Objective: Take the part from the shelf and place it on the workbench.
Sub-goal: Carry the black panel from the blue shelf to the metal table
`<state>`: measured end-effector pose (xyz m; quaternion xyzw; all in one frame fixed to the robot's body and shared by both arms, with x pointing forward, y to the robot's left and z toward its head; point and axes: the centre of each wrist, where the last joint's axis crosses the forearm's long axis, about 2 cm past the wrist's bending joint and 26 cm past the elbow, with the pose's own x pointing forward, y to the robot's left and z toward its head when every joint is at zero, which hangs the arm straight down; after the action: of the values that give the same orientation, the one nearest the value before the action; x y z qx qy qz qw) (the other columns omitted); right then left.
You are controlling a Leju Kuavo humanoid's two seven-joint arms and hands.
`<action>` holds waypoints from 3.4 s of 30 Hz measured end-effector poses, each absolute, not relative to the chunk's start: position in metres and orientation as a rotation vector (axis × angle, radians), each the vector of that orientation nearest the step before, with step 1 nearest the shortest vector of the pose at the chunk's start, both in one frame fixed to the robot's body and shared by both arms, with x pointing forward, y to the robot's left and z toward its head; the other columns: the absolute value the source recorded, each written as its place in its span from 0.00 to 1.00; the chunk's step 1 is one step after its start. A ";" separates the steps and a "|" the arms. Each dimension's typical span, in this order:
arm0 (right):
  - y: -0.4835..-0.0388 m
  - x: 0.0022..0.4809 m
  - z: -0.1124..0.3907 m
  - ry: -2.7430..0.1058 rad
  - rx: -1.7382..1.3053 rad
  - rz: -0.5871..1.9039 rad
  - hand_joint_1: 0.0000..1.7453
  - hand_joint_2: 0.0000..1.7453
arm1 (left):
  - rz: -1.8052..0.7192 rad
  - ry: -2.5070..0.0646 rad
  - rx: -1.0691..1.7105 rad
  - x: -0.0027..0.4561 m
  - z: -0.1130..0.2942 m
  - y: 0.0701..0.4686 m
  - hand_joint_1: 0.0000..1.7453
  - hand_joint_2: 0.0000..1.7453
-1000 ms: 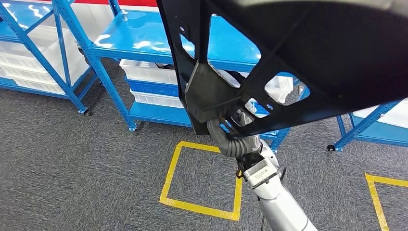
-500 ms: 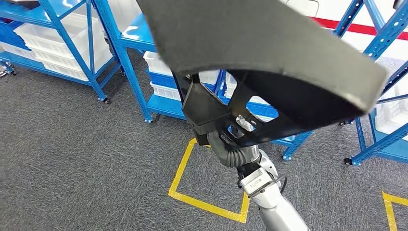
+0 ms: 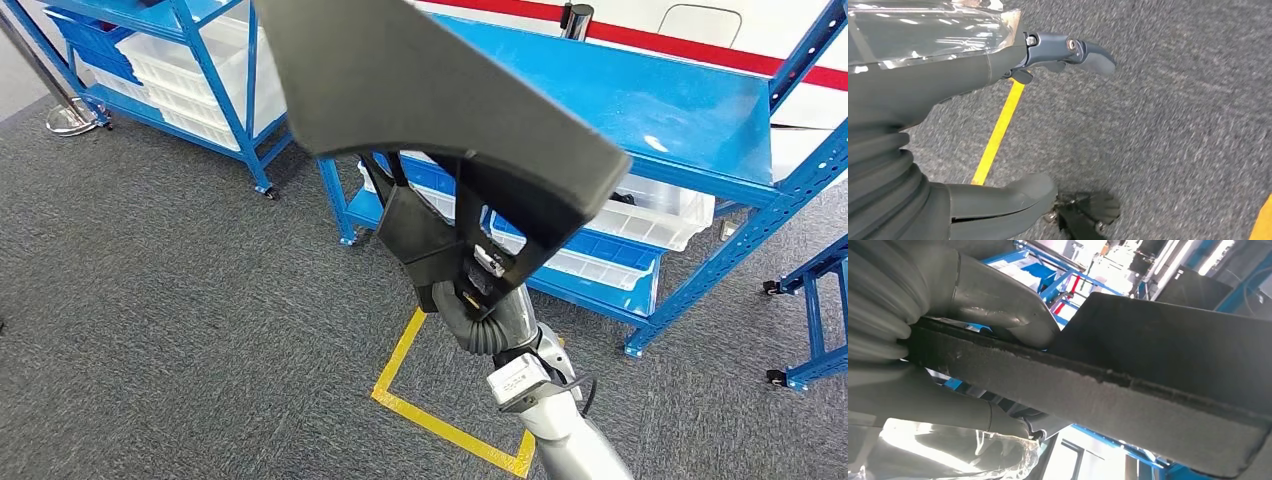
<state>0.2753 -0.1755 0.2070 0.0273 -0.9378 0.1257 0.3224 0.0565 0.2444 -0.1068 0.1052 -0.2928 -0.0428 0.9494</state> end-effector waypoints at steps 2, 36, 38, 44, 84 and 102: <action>-0.174 0.274 0.206 -2.459 0.073 0.326 1.00 1.00 | -0.087 -0.594 0.209 0.056 -0.107 0.243 0.00 1.00; -0.181 0.234 0.190 -2.415 0.034 0.310 1.00 1.00 | -0.139 -0.588 0.202 0.057 -0.107 0.247 0.00 1.00; -0.182 0.233 0.191 -2.418 0.033 0.303 1.00 1.00 | -0.142 -0.592 0.203 0.057 -0.107 0.248 0.00 1.00; -0.182 0.234 0.198 -2.440 0.025 0.262 1.00 1.00 | -0.155 -0.602 0.201 0.065 -0.107 0.254 0.00 1.00; -0.185 0.245 0.204 -2.479 -0.007 0.227 1.00 1.00 | -0.170 -0.597 0.163 0.081 -0.104 0.254 0.00 1.00; -0.186 0.244 0.205 -2.472 -0.016 0.219 1.00 1.00 | -0.155 -0.590 0.165 0.073 -0.105 0.254 0.00 1.00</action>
<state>0.2442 -0.1856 0.2047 -0.0060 -0.9424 0.0834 0.3240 0.0735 0.2543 -0.1053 0.0812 -0.2903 -0.0762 0.9504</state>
